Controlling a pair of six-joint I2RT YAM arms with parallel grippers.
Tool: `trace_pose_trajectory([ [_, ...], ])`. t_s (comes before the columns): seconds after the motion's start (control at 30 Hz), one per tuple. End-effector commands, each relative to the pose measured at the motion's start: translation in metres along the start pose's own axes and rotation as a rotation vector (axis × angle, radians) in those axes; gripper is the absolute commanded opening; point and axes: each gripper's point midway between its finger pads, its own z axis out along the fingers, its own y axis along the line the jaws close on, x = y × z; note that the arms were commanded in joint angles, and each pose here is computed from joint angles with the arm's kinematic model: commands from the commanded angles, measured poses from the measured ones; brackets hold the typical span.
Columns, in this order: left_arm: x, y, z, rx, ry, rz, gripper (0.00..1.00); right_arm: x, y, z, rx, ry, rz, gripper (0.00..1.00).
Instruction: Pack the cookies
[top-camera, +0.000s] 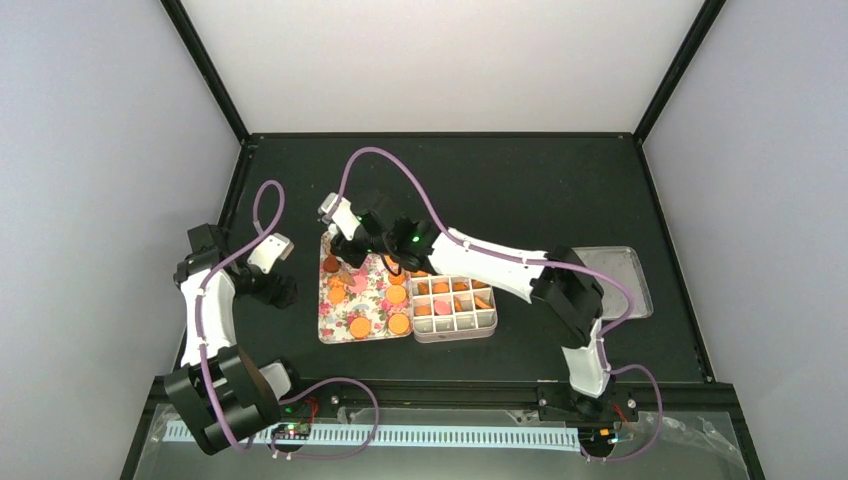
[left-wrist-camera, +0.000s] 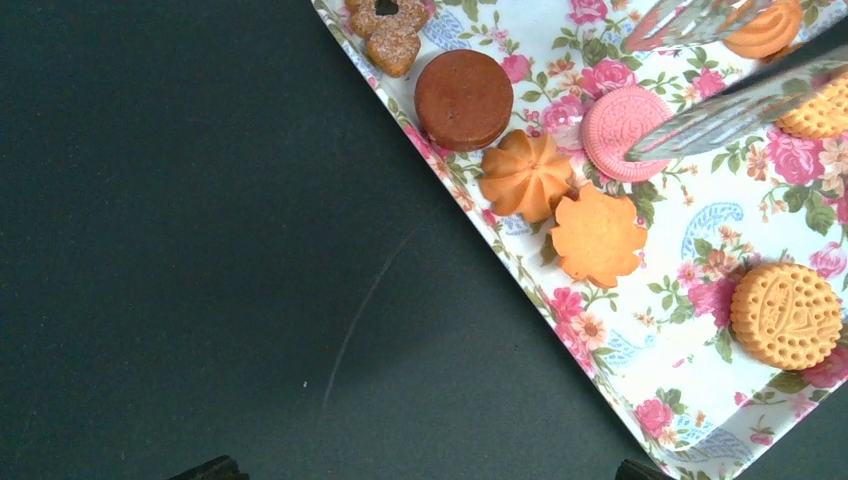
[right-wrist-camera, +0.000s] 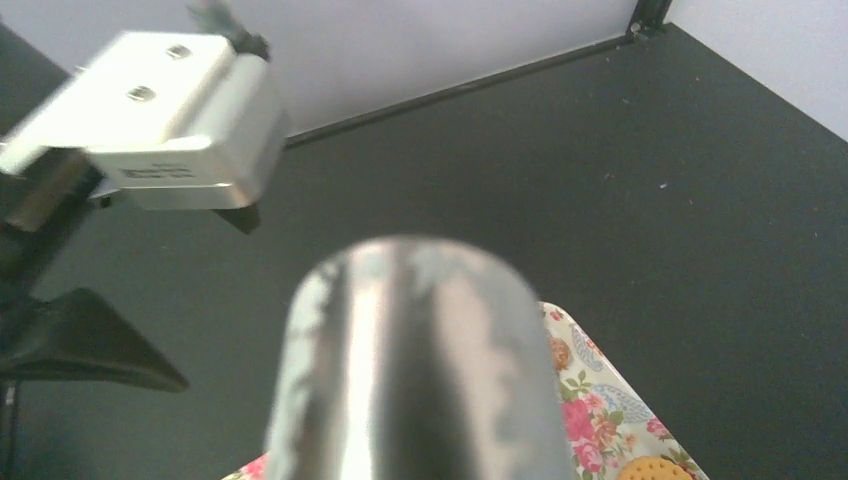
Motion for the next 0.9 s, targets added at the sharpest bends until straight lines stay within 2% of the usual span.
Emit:
trace_pose_trajectory([
  [0.0, -0.013, -0.003, -0.012, 0.008, -0.059, 0.001, 0.99, -0.014, -0.019, 0.012, 0.059, -0.045, -0.021, 0.37],
  [0.3, -0.024, -0.010, -0.021, 0.039, -0.092, 0.014, 0.99, 0.023, -0.026, 0.025, 0.038, 0.026, 0.013, 0.39],
  [0.53, -0.026, -0.014, -0.022, 0.059, -0.101, 0.020, 0.99, 0.035, -0.015, 0.012, -0.014, 0.030, 0.055, 0.41],
  [0.87, -0.029, -0.018, -0.024, 0.081, -0.117, 0.013, 0.99, -0.005, -0.021, -0.019, 0.017, -0.082, 0.046, 0.40],
])
